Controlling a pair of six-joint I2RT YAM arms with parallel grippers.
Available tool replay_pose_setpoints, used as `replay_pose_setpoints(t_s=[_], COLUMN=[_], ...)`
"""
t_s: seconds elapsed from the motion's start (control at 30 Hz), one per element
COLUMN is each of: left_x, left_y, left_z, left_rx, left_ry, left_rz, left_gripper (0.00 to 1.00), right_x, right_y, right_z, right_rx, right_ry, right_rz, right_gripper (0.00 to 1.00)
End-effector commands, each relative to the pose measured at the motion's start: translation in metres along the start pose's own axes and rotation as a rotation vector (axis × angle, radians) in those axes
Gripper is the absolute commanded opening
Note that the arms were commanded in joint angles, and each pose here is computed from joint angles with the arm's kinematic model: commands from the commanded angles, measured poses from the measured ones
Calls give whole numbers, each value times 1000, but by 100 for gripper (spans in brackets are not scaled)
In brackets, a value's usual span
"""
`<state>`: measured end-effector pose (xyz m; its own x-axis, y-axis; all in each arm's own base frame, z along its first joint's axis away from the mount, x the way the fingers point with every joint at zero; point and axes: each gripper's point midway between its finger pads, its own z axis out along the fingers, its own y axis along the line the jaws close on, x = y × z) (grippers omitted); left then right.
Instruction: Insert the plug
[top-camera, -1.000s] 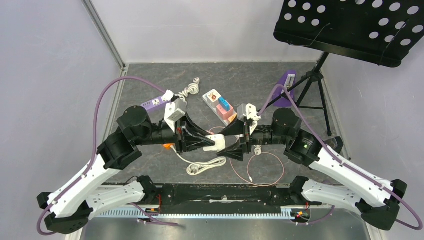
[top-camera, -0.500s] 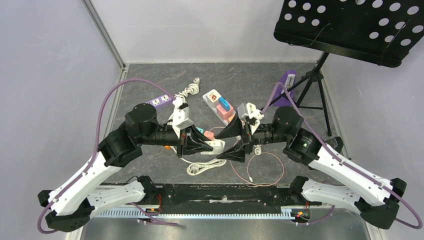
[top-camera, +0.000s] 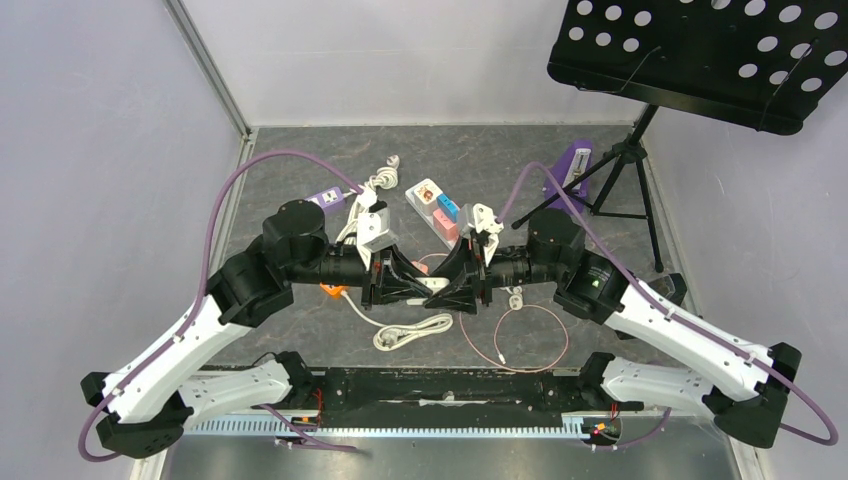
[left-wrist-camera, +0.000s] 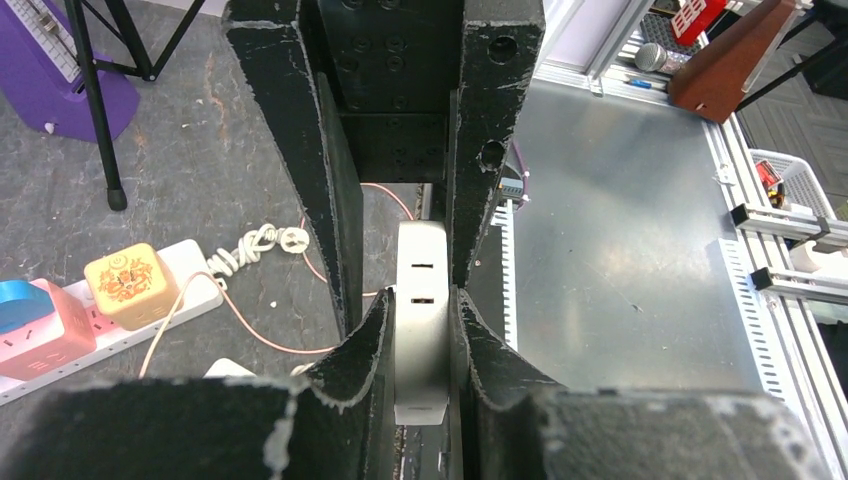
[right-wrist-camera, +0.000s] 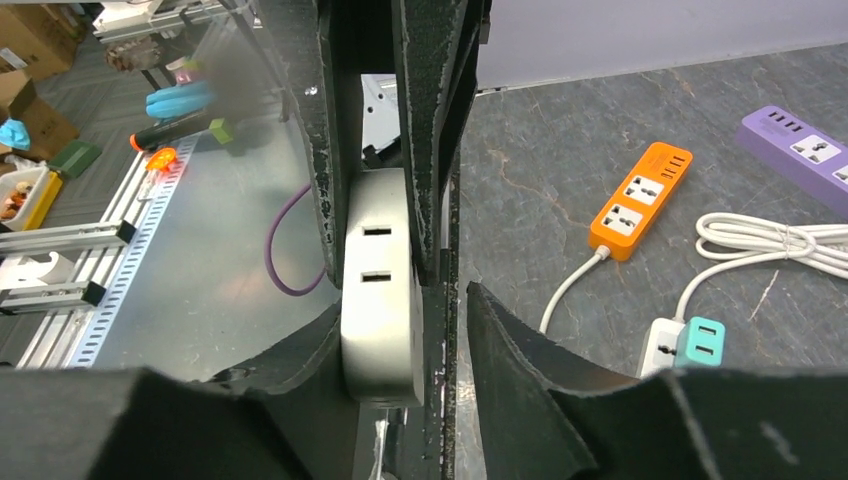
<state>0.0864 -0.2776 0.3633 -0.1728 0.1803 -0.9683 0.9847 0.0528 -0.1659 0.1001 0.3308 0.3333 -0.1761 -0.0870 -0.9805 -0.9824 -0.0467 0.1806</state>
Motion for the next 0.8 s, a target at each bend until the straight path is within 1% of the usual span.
replay_pose_setpoints(t_s=[0.0,0.07,0.17,0.4,0.47,0.6,0.63,0.7,0.77], left_x=[-19,-20,-20,-18,-18,-18,-18,-17,-16], left_y=[-3,-2,-1,0,-1,-1,0,1,1], left_z=[-4,-4,-4,-5,-6,-7,-6,-6,-6], left_rx=[6,4,-3,-14,-13,-17,-17,-22,-21], left_ry=[-42,-43,-42,-35,-36,-36,-34,-32,-31], left_rz=[76,77,75,72,73,75,74,74,73], left_gripper=[2,2,2,2,2,2,2,2,2], right_x=[-19,-18,-16,-14,-13,-12,-12,-15,-17], right_y=[0,0,0,3,4,4,4,4,5], right_z=[1,2,3,3,3,2,1,-1,-1], right_rx=[15,15,13,1,-5,-7,-3,6,6], right_ry=[-19,-13,-6,6,14,24,21,12,8], right_rz=[-50,-49,-49,-57,-64,-75,-79,-85,-88], right_gripper=[40,32,26,20,21,34,35,35,31])
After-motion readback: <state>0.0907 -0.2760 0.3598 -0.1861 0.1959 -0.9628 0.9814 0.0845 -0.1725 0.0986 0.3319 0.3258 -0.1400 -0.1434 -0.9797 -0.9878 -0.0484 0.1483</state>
